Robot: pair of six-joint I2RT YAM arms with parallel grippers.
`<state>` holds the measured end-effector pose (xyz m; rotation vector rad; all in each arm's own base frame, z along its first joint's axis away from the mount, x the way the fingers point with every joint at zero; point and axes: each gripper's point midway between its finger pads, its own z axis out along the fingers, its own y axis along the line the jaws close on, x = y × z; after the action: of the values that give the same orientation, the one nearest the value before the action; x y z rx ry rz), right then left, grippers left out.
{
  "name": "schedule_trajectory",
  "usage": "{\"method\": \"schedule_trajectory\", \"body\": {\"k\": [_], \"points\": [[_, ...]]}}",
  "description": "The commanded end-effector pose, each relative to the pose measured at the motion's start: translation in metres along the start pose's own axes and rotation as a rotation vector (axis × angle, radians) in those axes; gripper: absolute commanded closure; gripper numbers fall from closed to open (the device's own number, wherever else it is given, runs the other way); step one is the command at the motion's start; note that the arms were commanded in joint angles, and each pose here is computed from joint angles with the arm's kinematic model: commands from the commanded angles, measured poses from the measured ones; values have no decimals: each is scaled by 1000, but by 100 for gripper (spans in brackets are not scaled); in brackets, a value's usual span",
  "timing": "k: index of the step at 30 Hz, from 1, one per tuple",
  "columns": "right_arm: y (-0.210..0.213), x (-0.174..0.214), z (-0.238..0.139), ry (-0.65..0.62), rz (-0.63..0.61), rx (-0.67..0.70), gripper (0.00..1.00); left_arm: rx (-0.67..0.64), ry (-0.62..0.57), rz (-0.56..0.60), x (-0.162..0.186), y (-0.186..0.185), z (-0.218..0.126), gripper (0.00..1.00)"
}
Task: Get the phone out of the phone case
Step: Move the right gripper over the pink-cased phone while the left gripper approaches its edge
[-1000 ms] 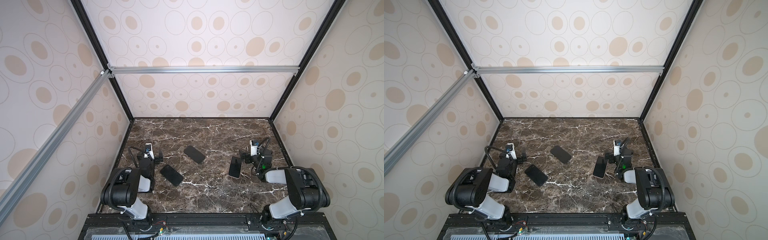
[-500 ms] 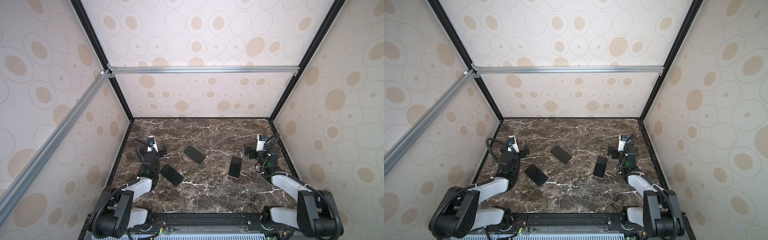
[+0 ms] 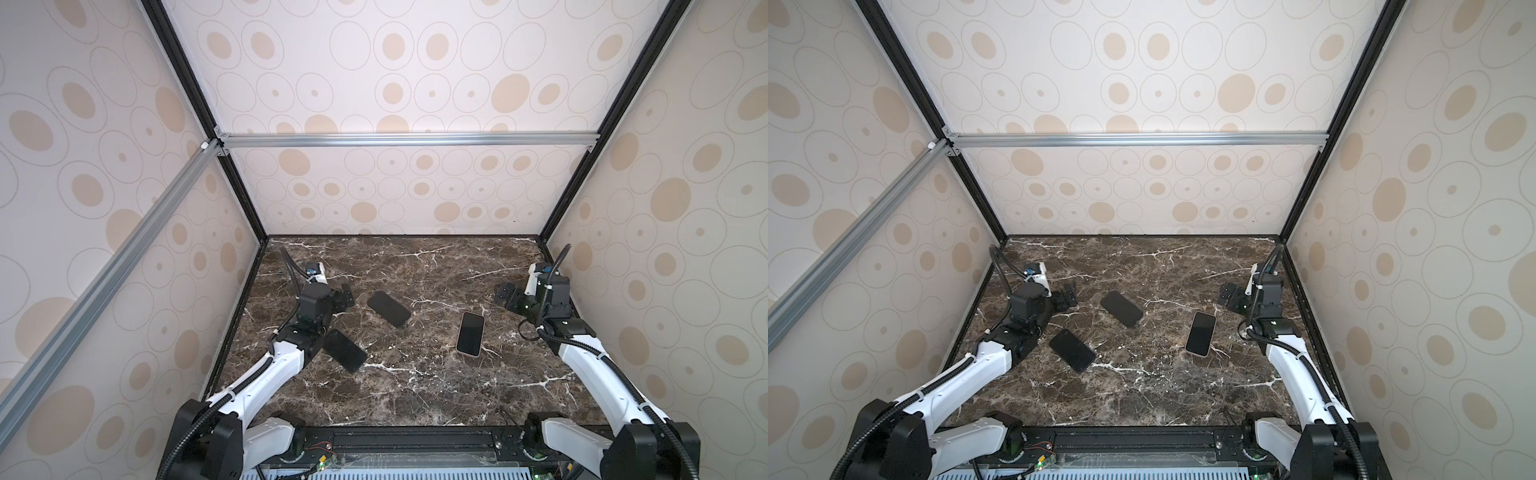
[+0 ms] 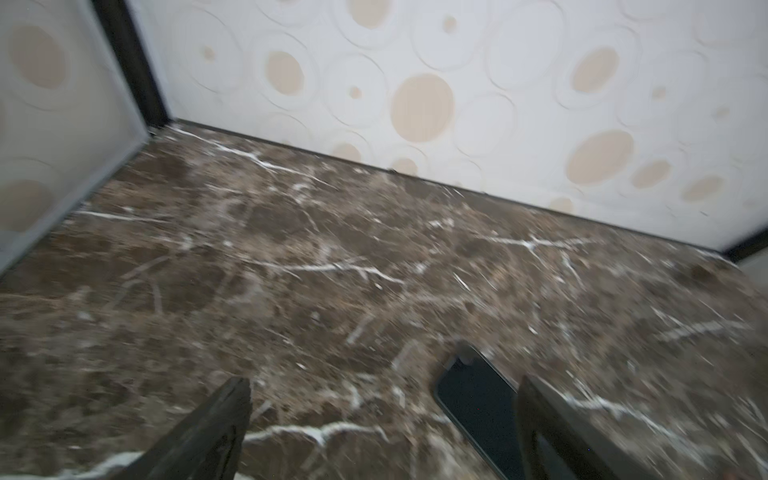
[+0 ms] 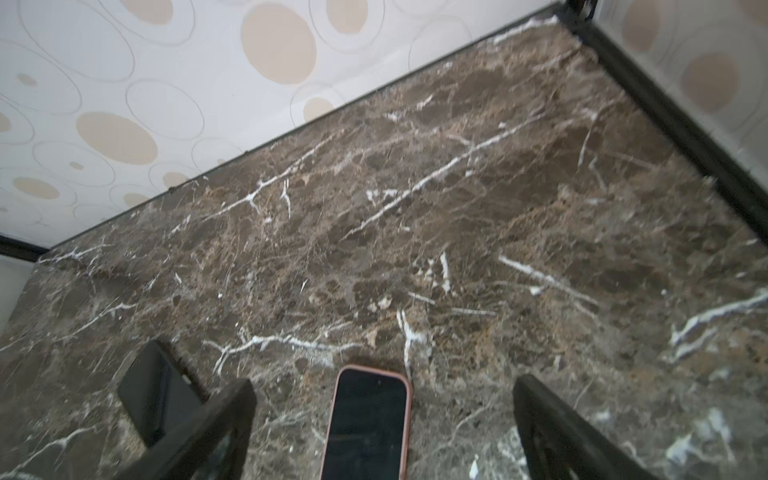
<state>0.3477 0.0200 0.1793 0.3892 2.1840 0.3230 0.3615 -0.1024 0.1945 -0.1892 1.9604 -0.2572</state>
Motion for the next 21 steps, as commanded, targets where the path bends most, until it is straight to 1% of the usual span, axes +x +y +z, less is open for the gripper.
{"method": "schedule_trajectory", "body": {"k": [1, 3, 6, 10, 15, 18, 21], "points": [[8, 44, -7, 220, 65, -14, 0, 130, 88, -60, 20, -44, -19, 1], [11, 62, -8, 287, 34, 35, 0, 226, 129, -77, 38, -72, -27, 1], [13, 82, -11, 354, -15, 113, 0, 318, 168, -95, 63, -109, -39, 1], [8, 99, -6, 425, -14, 200, 3, 434, 205, -121, 87, -155, -47, 1], [13, 107, 11, 504, -3, 225, 4, 578, 304, -96, 118, -208, -47, 1], [16, 111, 24, 543, -9, 251, 4, 641, 318, -109, 127, -226, -48, 1], [17, 113, 33, 567, -17, 277, 3, 678, 321, -147, 130, -233, -47, 1]]}}
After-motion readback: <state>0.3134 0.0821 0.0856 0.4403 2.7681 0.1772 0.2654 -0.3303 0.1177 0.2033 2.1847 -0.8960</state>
